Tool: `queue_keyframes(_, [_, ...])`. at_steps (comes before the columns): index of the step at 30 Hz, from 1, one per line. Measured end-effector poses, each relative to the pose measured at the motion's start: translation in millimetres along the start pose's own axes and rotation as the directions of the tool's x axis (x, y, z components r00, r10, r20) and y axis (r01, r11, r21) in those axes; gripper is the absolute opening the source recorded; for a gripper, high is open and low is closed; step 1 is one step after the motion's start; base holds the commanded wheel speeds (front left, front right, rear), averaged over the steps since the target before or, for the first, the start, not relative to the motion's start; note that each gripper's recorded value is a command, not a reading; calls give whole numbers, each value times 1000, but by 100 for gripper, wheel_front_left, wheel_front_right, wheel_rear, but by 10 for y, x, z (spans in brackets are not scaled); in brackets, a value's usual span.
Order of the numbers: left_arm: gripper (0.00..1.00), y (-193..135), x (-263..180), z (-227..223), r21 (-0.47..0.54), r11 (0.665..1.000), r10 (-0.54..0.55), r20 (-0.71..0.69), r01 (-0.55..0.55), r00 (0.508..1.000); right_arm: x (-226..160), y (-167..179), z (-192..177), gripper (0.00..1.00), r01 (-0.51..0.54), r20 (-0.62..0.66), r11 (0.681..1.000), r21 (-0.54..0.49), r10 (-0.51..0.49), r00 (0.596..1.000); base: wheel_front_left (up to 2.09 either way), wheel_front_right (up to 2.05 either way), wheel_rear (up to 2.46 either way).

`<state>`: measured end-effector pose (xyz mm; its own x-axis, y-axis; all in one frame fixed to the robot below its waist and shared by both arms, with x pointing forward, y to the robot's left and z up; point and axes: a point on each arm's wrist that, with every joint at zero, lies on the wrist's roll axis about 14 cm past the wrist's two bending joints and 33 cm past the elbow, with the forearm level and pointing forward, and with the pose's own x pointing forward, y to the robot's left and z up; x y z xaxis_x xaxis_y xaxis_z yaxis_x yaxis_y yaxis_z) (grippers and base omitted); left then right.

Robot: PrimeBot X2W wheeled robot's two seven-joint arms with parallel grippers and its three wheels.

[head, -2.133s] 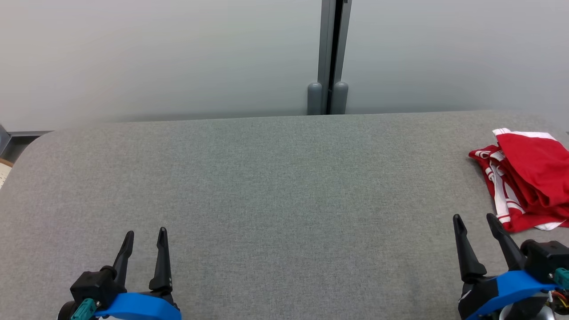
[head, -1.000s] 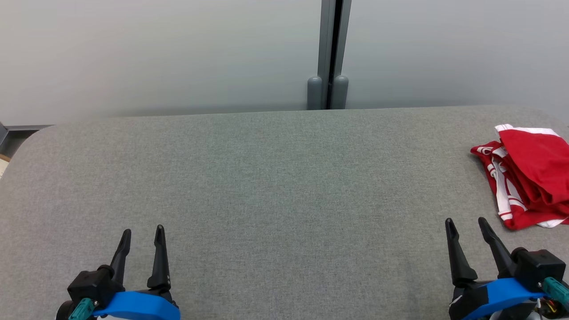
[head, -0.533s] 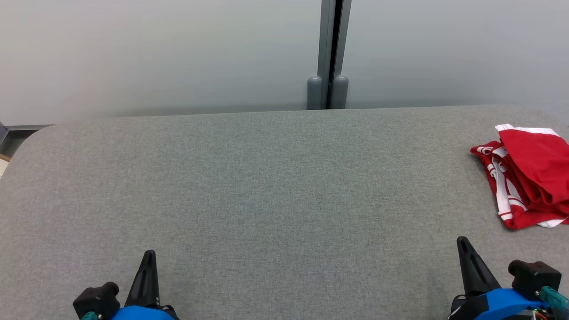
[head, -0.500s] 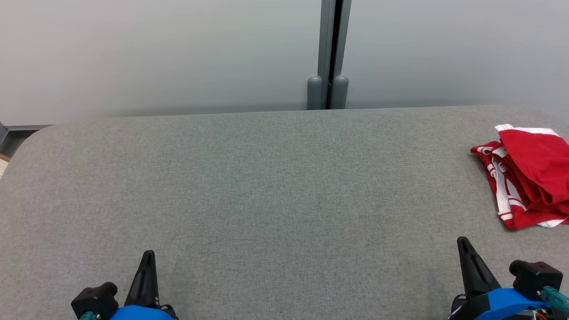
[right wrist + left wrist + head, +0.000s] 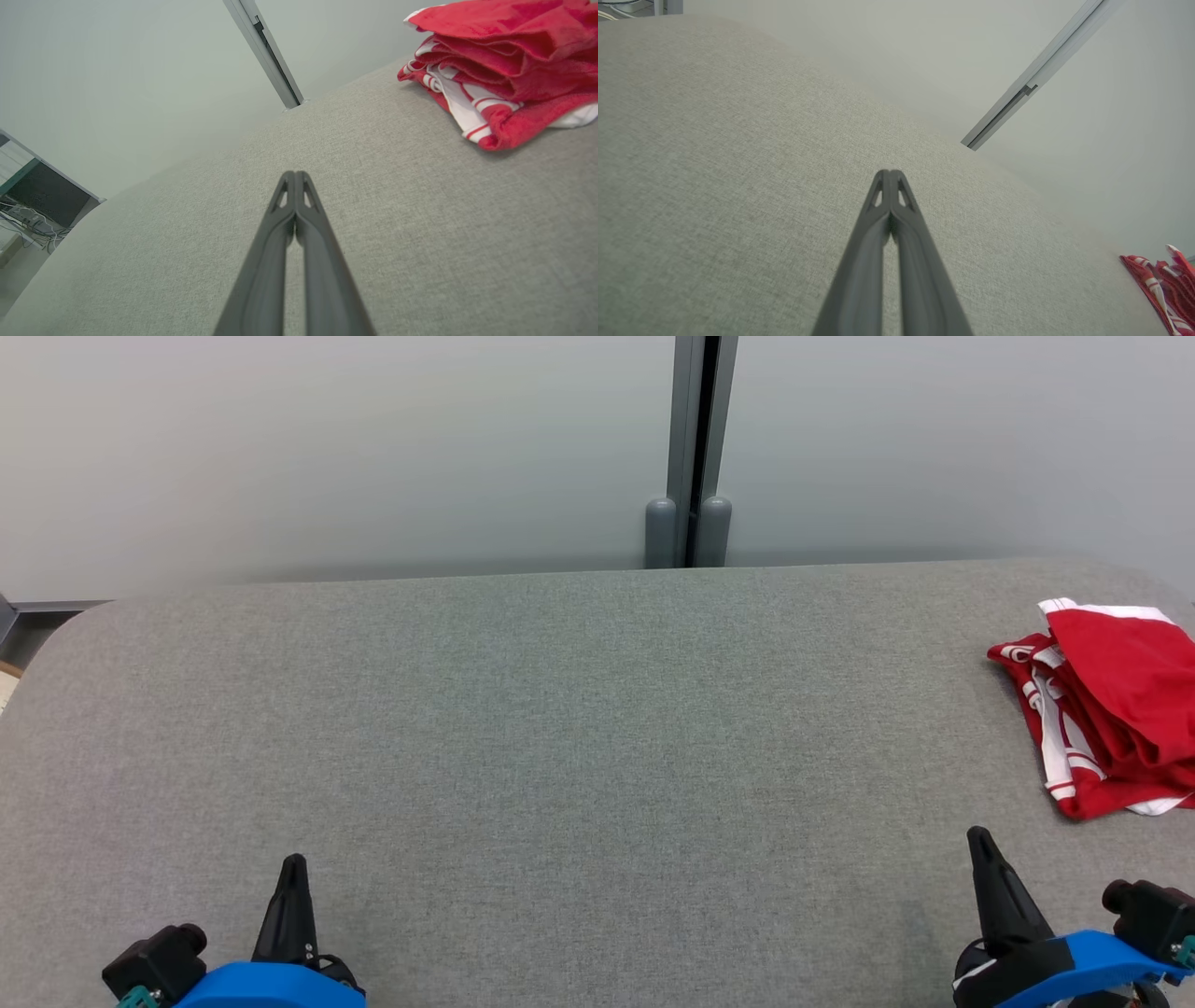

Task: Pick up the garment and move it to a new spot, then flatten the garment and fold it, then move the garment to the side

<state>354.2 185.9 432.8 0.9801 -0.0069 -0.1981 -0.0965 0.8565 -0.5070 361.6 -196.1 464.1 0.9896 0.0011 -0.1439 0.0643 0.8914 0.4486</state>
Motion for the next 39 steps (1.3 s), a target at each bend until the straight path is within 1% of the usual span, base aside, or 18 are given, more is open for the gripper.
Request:
queue_keyframes(8, [0, -12, 35, 69, -120, 993, 6, 9, -5, 1000, 18, 3, 27, 0, 1, 7, 992, 128, -2, 1000, 0, 0, 0])
queue_keyframes(16, [0, -15, 59, 128, -227, 974, 12, 18, -8, 1000, 46, 14, 61, 0, -3, 14, 970, 242, 0, 1000, 0, 0, 0])
queue_keyframes(26, [0, -40, 89, 199, -347, 938, 9, 28, 2, 1000, 71, 26, 103, 0, -12, 26, 930, 368, 3, 1000, 0, 0, 0])
queue_keyframes(39, [0, -63, 113, 279, -477, 879, 2, 41, 18, 999, 106, 53, 160, 0, -31, 40, 862, 507, 12, 999, 0, 0, 0])
